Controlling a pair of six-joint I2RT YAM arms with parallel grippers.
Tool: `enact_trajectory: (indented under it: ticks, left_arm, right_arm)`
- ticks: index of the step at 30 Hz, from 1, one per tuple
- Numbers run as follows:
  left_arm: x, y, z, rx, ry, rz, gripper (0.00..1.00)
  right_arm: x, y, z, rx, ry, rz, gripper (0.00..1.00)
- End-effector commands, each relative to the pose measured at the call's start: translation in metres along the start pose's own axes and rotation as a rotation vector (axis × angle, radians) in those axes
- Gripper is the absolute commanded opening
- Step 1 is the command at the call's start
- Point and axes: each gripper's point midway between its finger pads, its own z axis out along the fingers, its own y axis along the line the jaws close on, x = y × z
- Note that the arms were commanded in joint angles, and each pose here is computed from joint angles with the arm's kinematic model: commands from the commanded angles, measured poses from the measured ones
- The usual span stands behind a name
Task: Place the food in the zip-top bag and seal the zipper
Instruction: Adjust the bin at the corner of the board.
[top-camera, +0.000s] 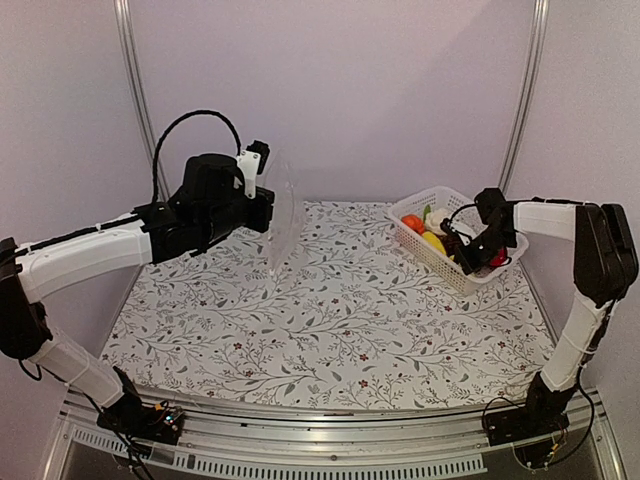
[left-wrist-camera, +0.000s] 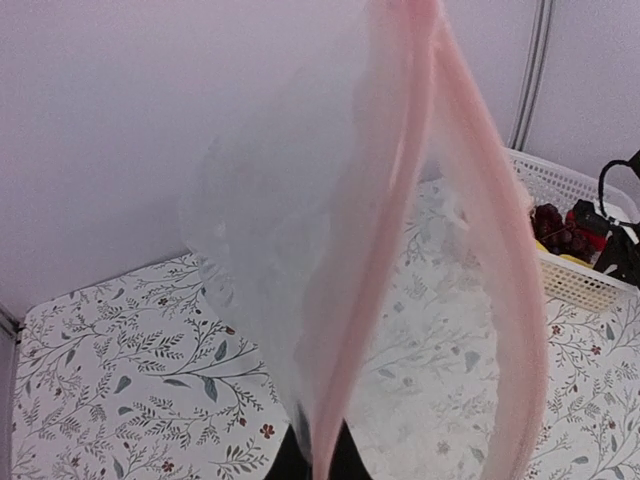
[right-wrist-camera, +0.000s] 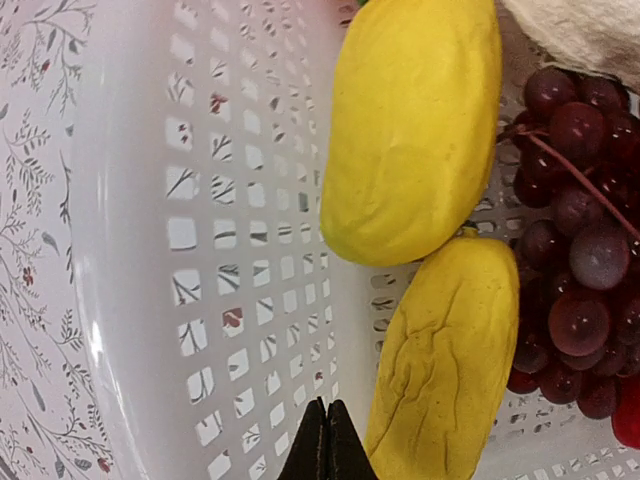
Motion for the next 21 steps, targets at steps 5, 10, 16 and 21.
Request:
enact_trajectory:
  ticks: [5,10,16,21]
  left_arm:
    - [0.003,0.001,-0.002,-0.009,0.001,0.008,0.00]
    - [0.005,0.002,-0.001,-0.017,0.006,0.014,0.00]
    - [0.006,0.003,0.000,-0.021,0.007,0.016,0.00]
    - [0.008,0.001,0.002,-0.016,0.014,0.019,0.00]
  right_arm:
    - [0.028,0.086,-0.008,-0.126,0.077,-0.191,0.00]
    - [0.033,0.131,-0.015,-0.223,0.100,-0.255,0.01]
    - [0.018,0.138,-0.028,-0.181,0.056,-0.307,0.01]
    - [0.001,0.096,-0.037,-0.063,0.040,-0.273,0.00]
